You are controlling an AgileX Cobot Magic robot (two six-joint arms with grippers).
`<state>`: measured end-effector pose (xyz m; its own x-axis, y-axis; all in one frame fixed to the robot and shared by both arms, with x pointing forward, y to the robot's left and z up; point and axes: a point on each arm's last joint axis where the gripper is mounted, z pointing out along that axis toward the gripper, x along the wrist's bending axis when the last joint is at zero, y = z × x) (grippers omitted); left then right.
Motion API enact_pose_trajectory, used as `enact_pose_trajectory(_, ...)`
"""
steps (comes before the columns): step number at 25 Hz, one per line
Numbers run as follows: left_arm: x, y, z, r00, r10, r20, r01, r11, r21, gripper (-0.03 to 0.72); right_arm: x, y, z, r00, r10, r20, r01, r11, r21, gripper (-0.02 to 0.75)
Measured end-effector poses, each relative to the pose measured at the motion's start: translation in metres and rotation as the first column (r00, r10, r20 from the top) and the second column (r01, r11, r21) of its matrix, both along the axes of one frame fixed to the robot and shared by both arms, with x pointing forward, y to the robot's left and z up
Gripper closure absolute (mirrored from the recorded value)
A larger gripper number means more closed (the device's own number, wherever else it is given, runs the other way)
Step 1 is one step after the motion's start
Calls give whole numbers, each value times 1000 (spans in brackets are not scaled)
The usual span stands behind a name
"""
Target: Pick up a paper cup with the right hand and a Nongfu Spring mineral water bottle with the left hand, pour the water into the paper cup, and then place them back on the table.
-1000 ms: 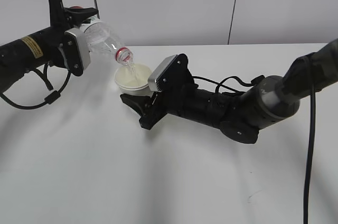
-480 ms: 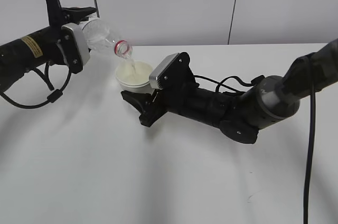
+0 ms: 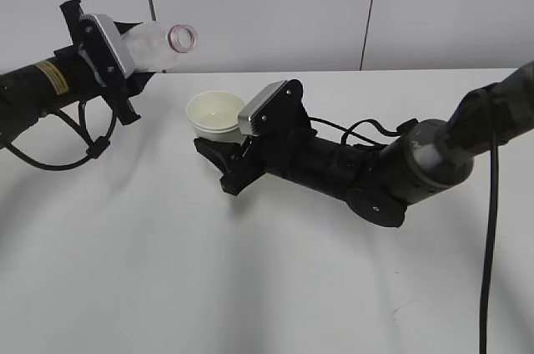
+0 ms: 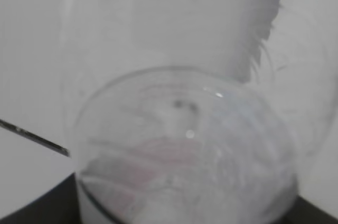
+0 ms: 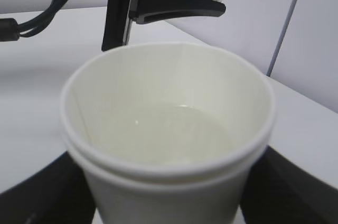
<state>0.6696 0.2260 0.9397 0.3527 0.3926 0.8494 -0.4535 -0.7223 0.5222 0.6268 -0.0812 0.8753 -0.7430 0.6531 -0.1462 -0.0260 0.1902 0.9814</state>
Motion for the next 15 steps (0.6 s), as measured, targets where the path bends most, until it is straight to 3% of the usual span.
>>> enact_pose_trajectory(4,0,1,-2,989,15,-146,-41,984,-176,298,3,-1,2,999,-34,-3,34,999,23,214)
enact_pose_trajectory(7,1,2,-4,965,18,-262,-97,951,-294,298,7,-4,4,997,-75,-10,75,996,49,215)
enact_pose_trajectory(11,2,3,-11,924,5,-382,-174,896,-410,298,13,-15,5,992,-123,-18,124,990,64,216)
enact_pose_trajectory(15,3,3,-28,879,-15,-476,-239,850,-469,298,24,-37,5,983,-181,-18,182,981,67,216)
